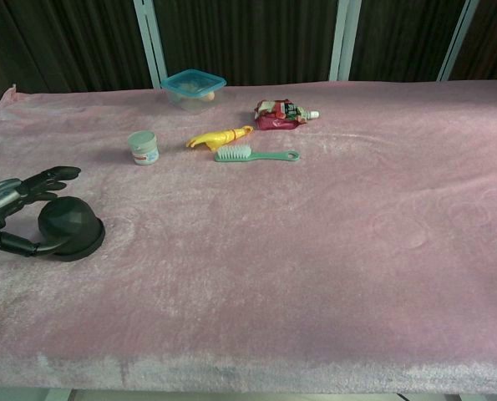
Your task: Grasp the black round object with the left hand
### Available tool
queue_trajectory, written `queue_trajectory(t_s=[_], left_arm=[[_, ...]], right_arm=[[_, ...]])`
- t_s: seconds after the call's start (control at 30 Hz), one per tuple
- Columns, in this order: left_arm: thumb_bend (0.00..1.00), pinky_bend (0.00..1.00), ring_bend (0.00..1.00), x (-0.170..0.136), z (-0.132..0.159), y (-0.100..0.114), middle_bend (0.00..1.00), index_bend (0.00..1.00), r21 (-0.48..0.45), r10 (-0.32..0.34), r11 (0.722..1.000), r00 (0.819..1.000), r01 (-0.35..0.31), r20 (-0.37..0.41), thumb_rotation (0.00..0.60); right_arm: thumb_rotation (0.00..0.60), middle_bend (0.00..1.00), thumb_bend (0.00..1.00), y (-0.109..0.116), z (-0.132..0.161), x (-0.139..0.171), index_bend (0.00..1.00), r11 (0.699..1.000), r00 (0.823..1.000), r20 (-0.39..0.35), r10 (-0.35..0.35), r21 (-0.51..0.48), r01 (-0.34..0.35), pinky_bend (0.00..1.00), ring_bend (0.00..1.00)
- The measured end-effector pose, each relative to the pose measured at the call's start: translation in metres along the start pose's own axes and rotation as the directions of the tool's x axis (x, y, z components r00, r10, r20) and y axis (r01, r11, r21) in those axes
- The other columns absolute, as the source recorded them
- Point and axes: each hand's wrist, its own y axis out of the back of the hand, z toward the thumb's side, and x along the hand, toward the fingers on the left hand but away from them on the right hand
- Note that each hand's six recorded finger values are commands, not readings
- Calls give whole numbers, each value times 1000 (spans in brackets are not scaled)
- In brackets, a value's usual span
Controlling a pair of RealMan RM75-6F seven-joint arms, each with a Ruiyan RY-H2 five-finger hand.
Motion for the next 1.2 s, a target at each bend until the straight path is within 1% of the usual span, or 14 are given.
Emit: queue_trajectory(t_s=[0.33,0.43,0.6,0.67,0.73,0.83,0.97,1.1,1.2], left_arm=[[310,89,0,-2,-1,-1,0,27,-19,-20,1000,1000,19,-6,600],[310,95,0,-3,-1,-3,0,51,-26,-43,999,999,43,-1,600],[315,110,0,-2,0,-11,0,87,-80,-90,993,996,90,-1,600],[318,119,1,-1,-1,-15,3,103,-77,-104,992,995,103,-4,600],[325,137,23,0,-1,-19,21,122,-78,-108,991,994,108,-7,600],[336,204,97,1,-1,-23,74,174,-66,-105,992,994,104,-10,600],[347,342,203,1,-1,-30,155,245,-53,-103,993,995,103,-7,600],[352,449,280,2,-3,-36,221,280,-44,-104,994,995,104,-6,600],[354,507,334,3,-4,-38,263,302,-36,-96,995,995,95,-2,600]], right_arm=[[600,0,101,-1,1,-1,0,1000,1000,-3,9,4,-9,101,0],[600,0,101,-1,1,-2,0,1000,1000,-1,9,5,-9,101,0],[600,0,101,-2,2,-2,0,1000,1000,-10,16,8,-15,101,0],[600,0,101,-2,2,-2,0,1000,1000,-11,16,8,-16,101,0],[600,0,101,-2,2,-2,0,1000,1000,-10,18,9,-18,101,0],[600,0,101,-3,2,-3,0,1000,1000,-10,21,11,-21,101,0],[600,0,101,-2,2,-2,0,1000,1000,-14,19,9,-19,101,0],[600,0,101,-2,2,-1,0,1000,1000,-14,17,8,-17,101,0],[600,0,101,-2,2,-1,0,1000,1000,-15,18,8,-17,101,0]])
